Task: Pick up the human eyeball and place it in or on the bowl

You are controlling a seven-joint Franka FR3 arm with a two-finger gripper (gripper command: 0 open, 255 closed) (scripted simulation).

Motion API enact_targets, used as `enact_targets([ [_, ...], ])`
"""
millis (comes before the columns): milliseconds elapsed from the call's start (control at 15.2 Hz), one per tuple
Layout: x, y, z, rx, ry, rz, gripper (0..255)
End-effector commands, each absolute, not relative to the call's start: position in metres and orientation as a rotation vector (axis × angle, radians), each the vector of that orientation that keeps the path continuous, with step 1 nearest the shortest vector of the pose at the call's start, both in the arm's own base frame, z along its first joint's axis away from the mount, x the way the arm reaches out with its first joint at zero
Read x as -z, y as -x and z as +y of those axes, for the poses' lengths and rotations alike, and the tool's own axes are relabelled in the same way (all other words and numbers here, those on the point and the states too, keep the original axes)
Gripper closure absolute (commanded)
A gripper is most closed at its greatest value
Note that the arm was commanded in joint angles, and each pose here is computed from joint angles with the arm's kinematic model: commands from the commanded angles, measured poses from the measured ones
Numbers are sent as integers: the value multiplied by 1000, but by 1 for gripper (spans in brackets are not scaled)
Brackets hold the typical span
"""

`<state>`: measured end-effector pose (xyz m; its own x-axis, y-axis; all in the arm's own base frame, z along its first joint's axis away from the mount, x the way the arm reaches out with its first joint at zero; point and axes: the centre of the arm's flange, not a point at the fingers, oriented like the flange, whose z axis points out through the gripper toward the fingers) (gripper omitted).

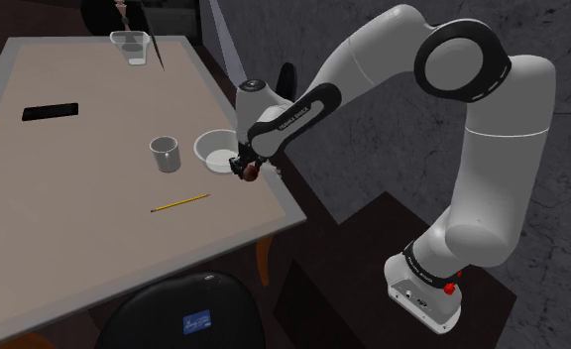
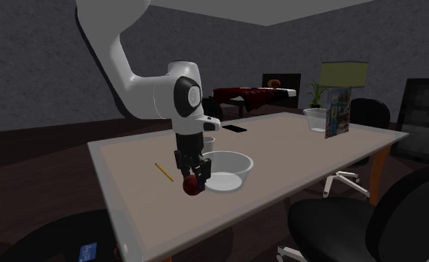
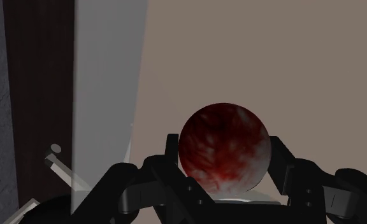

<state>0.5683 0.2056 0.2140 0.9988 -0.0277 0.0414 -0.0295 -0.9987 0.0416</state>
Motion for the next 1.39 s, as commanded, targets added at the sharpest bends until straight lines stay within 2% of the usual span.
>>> enact_targets([
  [0,-224,-568,206,-63,-3099,-44,255],
  [1320,-330,-568,206,-63,-3099,-44,255],
])
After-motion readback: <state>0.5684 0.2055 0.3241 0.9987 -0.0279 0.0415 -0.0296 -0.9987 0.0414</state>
